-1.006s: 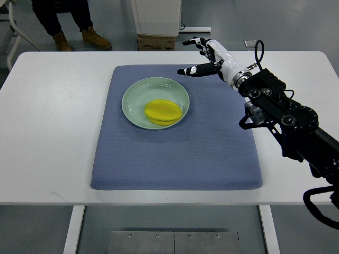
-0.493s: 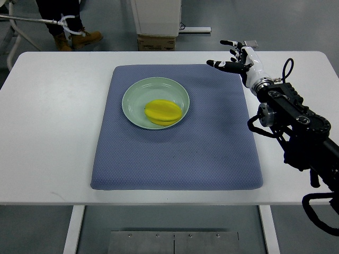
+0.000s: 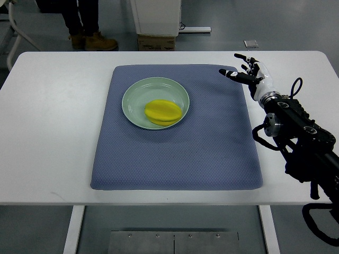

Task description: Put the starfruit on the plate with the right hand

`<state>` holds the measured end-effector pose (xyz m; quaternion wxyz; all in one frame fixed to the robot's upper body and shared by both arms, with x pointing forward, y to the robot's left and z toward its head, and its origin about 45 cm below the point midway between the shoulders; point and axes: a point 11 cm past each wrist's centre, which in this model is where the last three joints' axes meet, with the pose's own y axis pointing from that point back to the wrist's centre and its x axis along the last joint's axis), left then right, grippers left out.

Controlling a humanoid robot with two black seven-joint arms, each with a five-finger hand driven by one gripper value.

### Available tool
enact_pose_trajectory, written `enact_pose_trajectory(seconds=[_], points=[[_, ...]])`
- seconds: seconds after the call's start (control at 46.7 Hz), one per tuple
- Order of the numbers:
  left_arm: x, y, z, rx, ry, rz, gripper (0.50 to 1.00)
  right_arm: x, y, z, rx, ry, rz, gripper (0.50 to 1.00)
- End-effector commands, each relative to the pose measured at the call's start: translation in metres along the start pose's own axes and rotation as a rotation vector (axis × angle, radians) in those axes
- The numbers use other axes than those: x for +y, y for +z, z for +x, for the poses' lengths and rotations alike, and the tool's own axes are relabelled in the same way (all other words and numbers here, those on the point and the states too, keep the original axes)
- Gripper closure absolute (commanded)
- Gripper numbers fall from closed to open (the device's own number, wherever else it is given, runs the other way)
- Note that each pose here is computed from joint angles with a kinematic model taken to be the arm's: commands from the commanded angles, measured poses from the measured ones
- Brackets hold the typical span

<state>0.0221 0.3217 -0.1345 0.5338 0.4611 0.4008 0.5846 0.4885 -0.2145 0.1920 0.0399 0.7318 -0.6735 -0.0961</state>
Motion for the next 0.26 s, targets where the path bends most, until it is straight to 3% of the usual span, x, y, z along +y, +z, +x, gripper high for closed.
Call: enact_pose_trajectory(seconds=[0.0, 0.236], points=[[0.0, 0.0, 0.0, 0.0, 0.0, 0.0, 0.5, 0.0001, 0.0004, 0.0, 0.001, 0.0, -0.001, 0.5], [0.0, 0.0, 0.0, 0.0, 0.0, 0.0, 0.5, 0.0006, 0.002, -0.0003, 0.002, -0.002, -0.004, 0.5]])
